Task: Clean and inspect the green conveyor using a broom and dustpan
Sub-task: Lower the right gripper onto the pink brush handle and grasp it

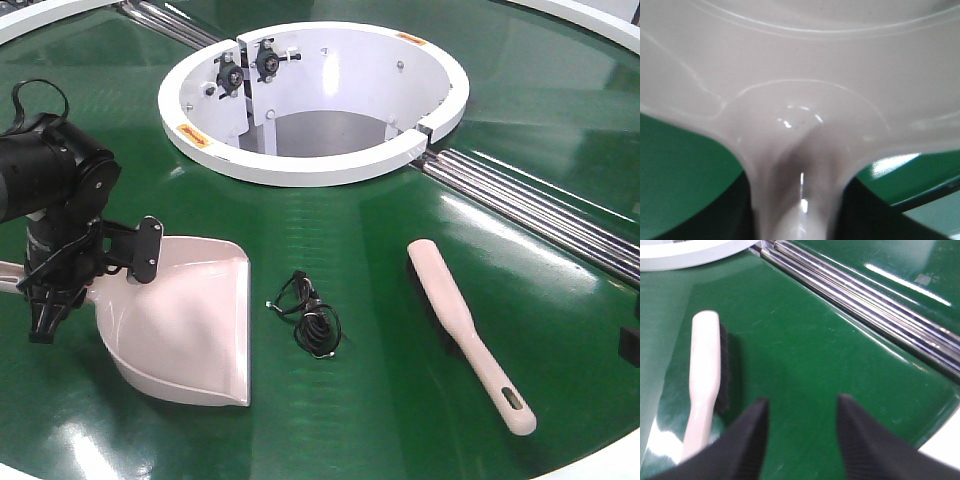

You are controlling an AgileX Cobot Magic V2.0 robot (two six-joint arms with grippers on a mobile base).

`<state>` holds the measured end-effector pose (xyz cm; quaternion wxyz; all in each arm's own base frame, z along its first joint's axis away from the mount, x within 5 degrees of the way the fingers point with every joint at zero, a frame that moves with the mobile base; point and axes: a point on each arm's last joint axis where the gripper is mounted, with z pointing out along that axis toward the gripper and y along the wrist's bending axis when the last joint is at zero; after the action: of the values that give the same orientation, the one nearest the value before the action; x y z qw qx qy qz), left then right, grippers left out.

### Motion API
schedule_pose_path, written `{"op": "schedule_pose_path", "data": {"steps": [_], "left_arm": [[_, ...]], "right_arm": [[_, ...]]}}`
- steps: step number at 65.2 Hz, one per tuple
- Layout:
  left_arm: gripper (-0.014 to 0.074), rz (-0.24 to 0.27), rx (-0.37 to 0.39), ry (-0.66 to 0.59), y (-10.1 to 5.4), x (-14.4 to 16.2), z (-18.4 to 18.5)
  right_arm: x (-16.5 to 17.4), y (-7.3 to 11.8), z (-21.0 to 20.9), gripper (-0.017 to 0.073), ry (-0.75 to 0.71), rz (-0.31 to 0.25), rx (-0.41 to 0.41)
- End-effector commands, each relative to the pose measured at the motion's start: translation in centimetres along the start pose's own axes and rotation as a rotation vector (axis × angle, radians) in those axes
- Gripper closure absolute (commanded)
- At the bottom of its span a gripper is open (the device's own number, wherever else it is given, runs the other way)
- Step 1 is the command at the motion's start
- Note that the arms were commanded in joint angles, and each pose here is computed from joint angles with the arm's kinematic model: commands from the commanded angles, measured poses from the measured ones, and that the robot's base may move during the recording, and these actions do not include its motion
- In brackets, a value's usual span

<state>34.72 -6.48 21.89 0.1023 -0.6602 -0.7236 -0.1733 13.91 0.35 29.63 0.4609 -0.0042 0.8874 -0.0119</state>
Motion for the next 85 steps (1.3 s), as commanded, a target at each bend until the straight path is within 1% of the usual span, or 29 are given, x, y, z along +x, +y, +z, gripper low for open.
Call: {"op": "schedule_pose_path", "data": {"steps": [1,8,11,18,21,27,30,38,43,48,56,64,71,79,83,85], "left_arm": [[0.0599,-0.033,-0.068,-0.011,0.2,0.7,-2.1],[0.0599,-0.033,-0.068,-0.011,0.2,0.7,-2.1],[0.0599,-0.033,-0.068,-0.011,0.2,0.7,-2.1],[0.0599,-0.033,-0.068,-0.011,0.2,0.7,-2.1],[0.0599,-0.033,-0.068,-0.011,0.2,0.7,-2.1],[0.0599,-0.033,-0.068,-0.011,0.2,0.7,-2.1],[0.0599,-0.033,-0.068,-0.011,0.2,0.7,-2.1],[0.0599,-0.033,-0.068,-0.011,0.2,0.7,-2.1],[0.0599,-0.033,-0.068,-0.011,0.2,0.7,-2.1],[0.0599,-0.033,-0.068,-0.011,0.2,0.7,-2.1],[0.0599,-0.033,-0.068,-0.011,0.2,0.7,-2.1],[0.0599,-0.033,-0.068,-0.011,0.2,0.7,-2.1],[0.0599,-0.033,-0.068,-0.011,0.2,0.7,-2.1],[0.0599,-0.033,-0.068,-0.011,0.2,0.7,-2.1],[0.0599,-0.033,-0.068,-0.011,0.2,0.7,-2.1],[0.0599,-0.033,-0.068,-0.011,0.2,0.7,-2.1]], "right_arm": [[-1.8,1.0,-0.3,0.0095,-0.04,-0.093,-0.056],[-2.2,2.5,0.7,0.0062,0.046,-0.15,-0.11],[-2.3,3.0,1.4,0.0062,0.104,-0.153,-0.12],[-3.5,4.4,2.5,0.0061,0.2,-0.125,-0.142],[-4.2,5.2,3.2,0.0061,0.238,-0.136,-0.153],[-5.4,6.9,4.5,0.0061,0.3,-0.177,-0.173],[-5.8,7.7,5.2,0.0061,0.341,-0.192,-0.176],[-6.2,9.3,7.4,0.0061,0.471,-0.187,-0.174],[-6.1,10.0,9.0,0.0061,0.56,-0.192,-0.166],[-5.9,10.6,10.5,0.0061,0.626,-0.211,-0.162],[-5.5,11.2,12.4,0.0061,0.695,-0.235,-0.143],[-5.2,11.7,14.1,0.0061,0.744,-0.245,-0.13],[-5.2,11.7,15.0,0.0061,0.767,-0.251,-0.11],[-5.3,10.5,16.2,0.0061,0.788,-0.18,-0.094],[-5.2,10.2,16.5,0.0061,0.805,-0.157,-0.114],[-5.1,10.1,16.7,0.0061,0.815,-0.156,-0.127]]}}
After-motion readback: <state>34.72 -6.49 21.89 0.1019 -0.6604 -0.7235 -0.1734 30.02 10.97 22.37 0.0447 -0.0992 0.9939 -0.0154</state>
